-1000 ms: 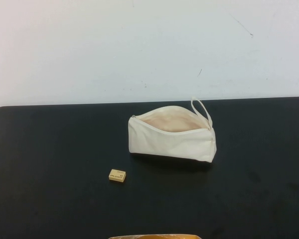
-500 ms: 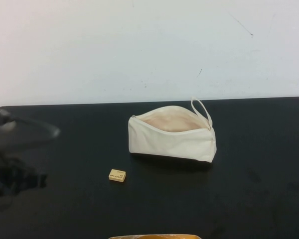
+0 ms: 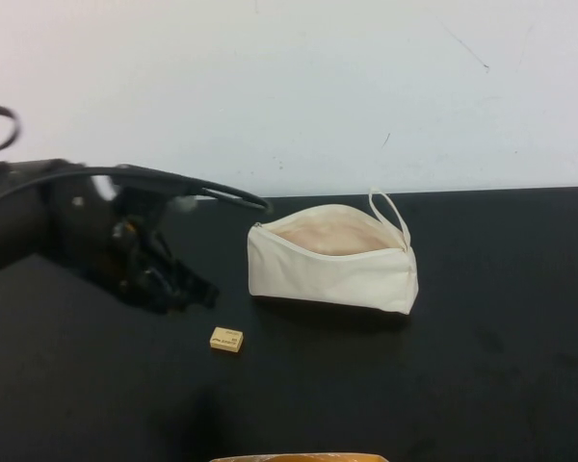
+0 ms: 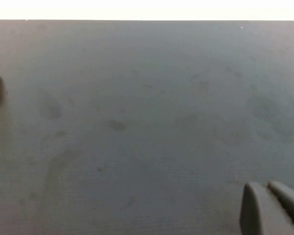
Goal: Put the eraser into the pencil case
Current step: Pick up the eraser from the table
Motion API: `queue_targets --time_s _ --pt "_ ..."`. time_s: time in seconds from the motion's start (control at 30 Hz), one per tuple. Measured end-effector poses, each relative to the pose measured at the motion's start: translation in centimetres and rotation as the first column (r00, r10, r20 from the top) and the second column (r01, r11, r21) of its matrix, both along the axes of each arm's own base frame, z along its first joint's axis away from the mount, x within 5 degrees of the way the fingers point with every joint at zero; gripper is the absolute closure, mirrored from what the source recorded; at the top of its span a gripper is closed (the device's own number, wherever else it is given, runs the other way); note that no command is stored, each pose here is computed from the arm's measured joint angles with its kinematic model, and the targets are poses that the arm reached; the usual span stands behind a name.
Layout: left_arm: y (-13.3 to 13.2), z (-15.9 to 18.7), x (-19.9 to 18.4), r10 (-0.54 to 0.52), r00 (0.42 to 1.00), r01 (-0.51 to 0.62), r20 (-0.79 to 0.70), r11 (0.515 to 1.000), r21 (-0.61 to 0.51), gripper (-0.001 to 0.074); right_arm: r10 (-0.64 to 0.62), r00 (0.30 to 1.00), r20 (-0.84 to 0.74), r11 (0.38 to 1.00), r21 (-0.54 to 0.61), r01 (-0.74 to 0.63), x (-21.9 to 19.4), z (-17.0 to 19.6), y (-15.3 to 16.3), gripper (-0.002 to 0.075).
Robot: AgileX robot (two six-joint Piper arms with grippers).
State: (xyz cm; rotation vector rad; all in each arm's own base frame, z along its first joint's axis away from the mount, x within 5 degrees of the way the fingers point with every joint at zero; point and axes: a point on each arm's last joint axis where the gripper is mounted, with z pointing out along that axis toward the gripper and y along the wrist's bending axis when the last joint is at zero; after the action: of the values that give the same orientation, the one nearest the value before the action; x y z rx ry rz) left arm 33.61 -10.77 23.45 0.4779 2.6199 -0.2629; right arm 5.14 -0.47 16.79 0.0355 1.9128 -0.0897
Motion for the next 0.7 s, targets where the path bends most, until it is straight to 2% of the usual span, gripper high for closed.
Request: queue_targets --time_s 0.1,0.27,0.33,0.47,0.7 --pt "-1.1 -1.0 0.9 -0.030 0.999 0.031 -0.029 0.999 0.017 0.0659 0.000 1.000 0.000 1.000 0.000 0.000 0.0 0.0 0.0 0.0727" --pt "-3.4 -2.6 2.0 -0.101 0.992 0.105 -0.080 0.993 0.044 0.0361 0.000 1.000 0.000 1.000 0.000 0.000 0.0 0.0 0.0 0.0727" --pt "-4.3 -3.1 2.4 -0.122 0.988 0.127 -0.099 0.991 0.049 0.0300 0.000 1.000 0.000 1.000 0.000 0.000 0.0 0.0 0.0 0.0727" --pt "-5.8 -4.6 2.9 -0.129 0.982 0.138 -0.141 0.989 0.052 0.0258 -0.001 1.000 0.000 1.000 0.002 0.001 0.0 0.0 0.0 0.0727" --pt "-5.3 -6.1 3.7 -0.009 0.985 0.029 -0.173 0.993 0.116 0.0249 -0.001 1.000 0.000 1.000 0.004 0.001 0.0 0.0 0.0 0.0727"
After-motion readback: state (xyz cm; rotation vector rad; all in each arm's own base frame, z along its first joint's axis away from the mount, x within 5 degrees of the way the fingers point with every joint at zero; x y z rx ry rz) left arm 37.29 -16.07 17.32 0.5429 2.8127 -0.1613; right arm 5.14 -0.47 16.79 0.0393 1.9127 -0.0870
